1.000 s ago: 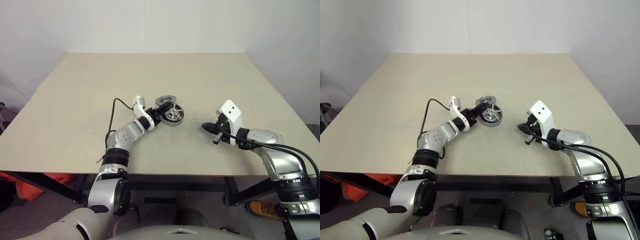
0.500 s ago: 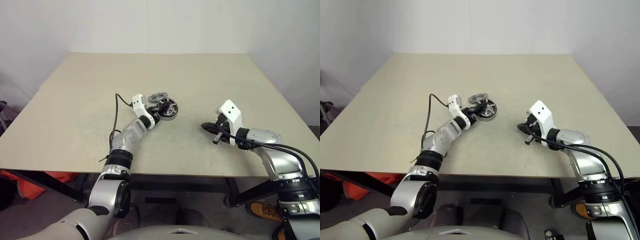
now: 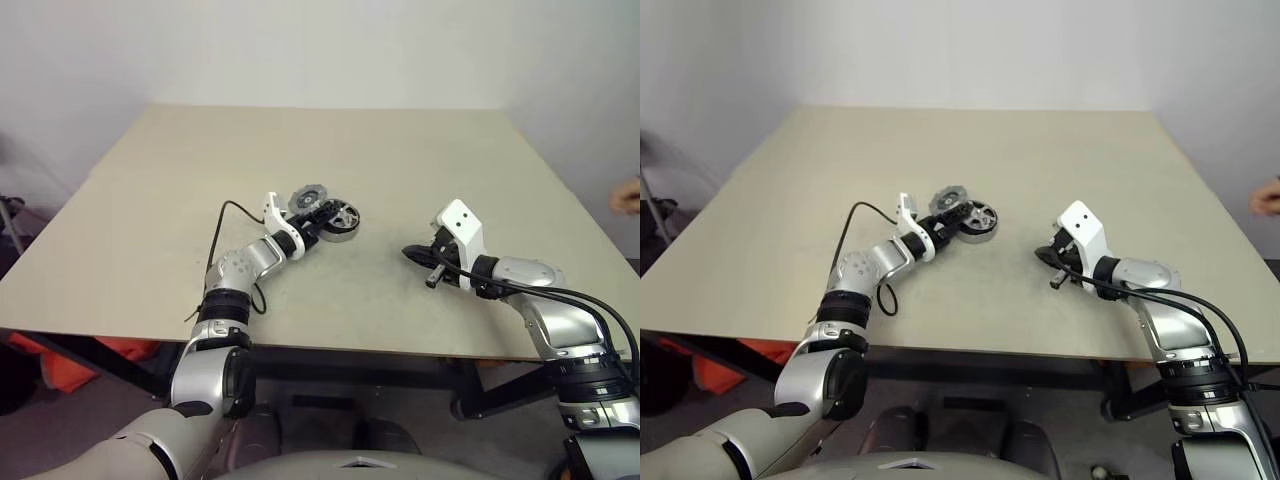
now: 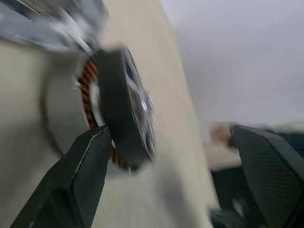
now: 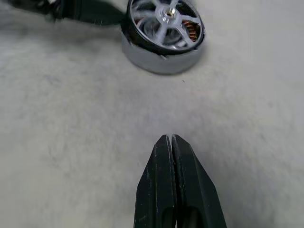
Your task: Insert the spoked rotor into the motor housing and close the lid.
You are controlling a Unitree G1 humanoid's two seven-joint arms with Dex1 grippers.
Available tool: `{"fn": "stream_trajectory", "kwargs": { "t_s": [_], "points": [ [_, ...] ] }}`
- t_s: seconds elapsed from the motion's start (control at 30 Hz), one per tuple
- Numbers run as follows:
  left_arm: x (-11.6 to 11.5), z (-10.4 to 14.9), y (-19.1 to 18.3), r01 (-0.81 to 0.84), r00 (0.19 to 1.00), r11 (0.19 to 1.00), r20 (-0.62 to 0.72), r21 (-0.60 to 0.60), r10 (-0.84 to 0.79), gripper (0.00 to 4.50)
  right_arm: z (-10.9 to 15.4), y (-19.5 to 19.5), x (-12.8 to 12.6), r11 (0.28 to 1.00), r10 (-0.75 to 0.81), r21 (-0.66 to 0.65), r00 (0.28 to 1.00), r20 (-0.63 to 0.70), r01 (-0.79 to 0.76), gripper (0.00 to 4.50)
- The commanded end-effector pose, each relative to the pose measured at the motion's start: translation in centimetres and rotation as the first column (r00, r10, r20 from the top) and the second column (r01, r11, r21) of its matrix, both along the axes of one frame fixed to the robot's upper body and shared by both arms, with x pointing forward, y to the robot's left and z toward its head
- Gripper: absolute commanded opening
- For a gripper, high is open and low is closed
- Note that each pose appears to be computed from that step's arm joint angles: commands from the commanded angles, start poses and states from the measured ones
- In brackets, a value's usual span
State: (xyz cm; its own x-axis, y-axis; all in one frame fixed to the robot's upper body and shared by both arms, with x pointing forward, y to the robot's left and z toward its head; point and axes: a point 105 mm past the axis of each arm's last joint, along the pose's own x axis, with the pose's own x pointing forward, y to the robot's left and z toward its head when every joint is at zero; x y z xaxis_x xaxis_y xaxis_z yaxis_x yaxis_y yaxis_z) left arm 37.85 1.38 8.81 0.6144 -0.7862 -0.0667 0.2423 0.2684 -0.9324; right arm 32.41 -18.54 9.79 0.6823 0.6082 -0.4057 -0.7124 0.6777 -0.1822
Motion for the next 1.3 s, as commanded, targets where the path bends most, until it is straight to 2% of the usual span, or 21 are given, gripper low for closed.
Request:
{"fn": "stream_trajectory", "kwargs": {
  "t_s": [0.03, 0.27, 0.43, 0.57, 0.7, 0.77, 0.87, 1.07, 1.3],
  "points": [
    [-2.5, 1.9, -2.5, 0.204, 0.979, 0.974, 0.015, -0.094, -0.203, 4.29, 1.3, 0.3, 0.5, 1.0, 0.016, -0.001, 0.999, 0.047, -0.016, 0.0],
    [-5.5, 3.6, -4.2, 0.404, 0.915, 0.905, 0.059, -0.134, -0.4, 4.29, 1.5, 0.4, 0.7, 1.0, 0.019, -0.003, 0.998, 0.053, -0.019, 0.0],
    [-5.5, 3.9, -3.7, 0.408, 0.911, 0.908, 0.101, -0.099, -0.399, 4.29, 1.5, 0.4, 0.8, 1.0, 0.017, -0.003, 0.998, 0.056, -0.017, 0.0],
    [-3.3, 4.6, -2.2, 0.263, 0.948, 0.964, 0.199, -0.046, -0.249, 4.29, 1.6, 0.5, 0.8, 1.0, 0.018, 0.001, 0.998, 0.06, -0.018, 0.0],
    [-1.9, 5.7, -0.4, 0.147, 0.95, 0.989, 0.28, -0.013, -0.137, 4.29, 1.6, 0.8, 0.8, 1.0, 0.024, 0.007, 0.998, 0.063, -0.024, 0.0],
    [-1.2, 6.0, 1.3, 0.071, 0.945, 0.997, 0.319, 0.025, -0.075, 4.29, 1.6, 1.2, 0.8, 0.999, 0.029, 0.011, 0.997, 0.065, -0.03, 0.0],
    [-0.3, 7.3, 4.6, -0.059, 0.932, 0.998, 0.359, 0.01, 0.052, 4.29, 1.5, 1.8, 0.7, 0.999, 0.045, 0.023, 0.997, 0.063, -0.047, 0.0],
    [-0.3, 9.2, 10.2, -0.235, 0.885, 0.972, 0.409, -0.018, 0.221, 4.29, 1.3, 3.2, 0.7, 0.995, 0.097, 0.02, 0.993, 0.061, -0.099, 0.0],
    [-0.7, 8.1, 11.3, -0.299, 0.882, 0.954, 0.379, -0.01, 0.281, 4.29, 1.7, 4.1, 1.8, 0.987, 0.158, -0.034, 0.984, 0.083, -0.155, 0.0]
  ]
}}
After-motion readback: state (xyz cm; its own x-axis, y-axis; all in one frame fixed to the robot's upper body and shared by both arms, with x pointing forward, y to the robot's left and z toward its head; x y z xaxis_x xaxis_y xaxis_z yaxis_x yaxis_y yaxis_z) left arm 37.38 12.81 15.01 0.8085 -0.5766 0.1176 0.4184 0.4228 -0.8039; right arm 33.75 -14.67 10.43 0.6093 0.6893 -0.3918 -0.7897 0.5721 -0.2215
